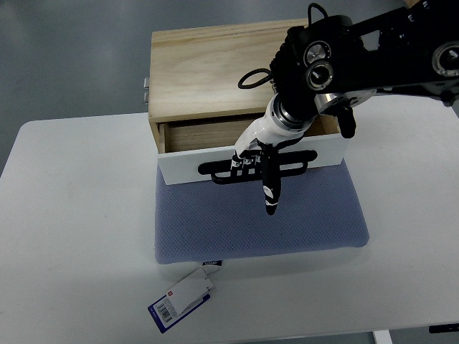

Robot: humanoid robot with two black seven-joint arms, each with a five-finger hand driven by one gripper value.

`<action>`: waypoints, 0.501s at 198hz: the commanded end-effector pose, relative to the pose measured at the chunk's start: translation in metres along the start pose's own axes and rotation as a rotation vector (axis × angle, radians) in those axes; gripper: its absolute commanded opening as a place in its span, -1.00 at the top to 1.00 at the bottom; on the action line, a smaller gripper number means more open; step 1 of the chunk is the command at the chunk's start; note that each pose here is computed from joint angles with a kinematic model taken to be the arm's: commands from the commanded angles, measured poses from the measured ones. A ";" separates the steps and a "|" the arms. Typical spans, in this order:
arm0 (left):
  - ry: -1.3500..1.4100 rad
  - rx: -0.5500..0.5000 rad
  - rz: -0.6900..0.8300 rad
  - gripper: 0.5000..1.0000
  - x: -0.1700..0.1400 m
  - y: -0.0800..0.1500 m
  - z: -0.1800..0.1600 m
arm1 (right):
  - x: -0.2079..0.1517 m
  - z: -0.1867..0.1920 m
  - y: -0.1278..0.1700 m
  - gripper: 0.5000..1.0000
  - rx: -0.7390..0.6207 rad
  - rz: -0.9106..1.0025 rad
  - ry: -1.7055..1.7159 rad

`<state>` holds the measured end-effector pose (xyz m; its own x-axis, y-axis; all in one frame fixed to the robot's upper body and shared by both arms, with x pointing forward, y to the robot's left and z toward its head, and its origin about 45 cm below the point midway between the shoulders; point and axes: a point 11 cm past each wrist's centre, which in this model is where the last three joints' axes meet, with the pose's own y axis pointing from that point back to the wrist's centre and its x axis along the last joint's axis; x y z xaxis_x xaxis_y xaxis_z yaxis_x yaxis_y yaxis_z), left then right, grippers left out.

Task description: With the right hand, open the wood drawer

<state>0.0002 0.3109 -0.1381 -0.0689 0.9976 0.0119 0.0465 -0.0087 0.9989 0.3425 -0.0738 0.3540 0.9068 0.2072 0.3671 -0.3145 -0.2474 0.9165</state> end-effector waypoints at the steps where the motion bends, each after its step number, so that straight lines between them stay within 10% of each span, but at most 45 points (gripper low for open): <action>1: 0.000 0.000 -0.001 -1.00 0.000 0.000 0.000 | -0.001 -0.003 0.005 -0.78 0.007 0.000 0.009; 99: 0.000 0.000 0.000 -1.00 0.000 0.000 0.000 | -0.009 -0.011 0.017 -0.78 0.036 -0.029 0.031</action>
<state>0.0001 0.3109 -0.1381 -0.0683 0.9976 0.0124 0.0468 -0.0092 0.9989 0.3261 -0.0688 0.3677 0.9054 0.2405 0.3499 -0.2821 -0.2753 0.9190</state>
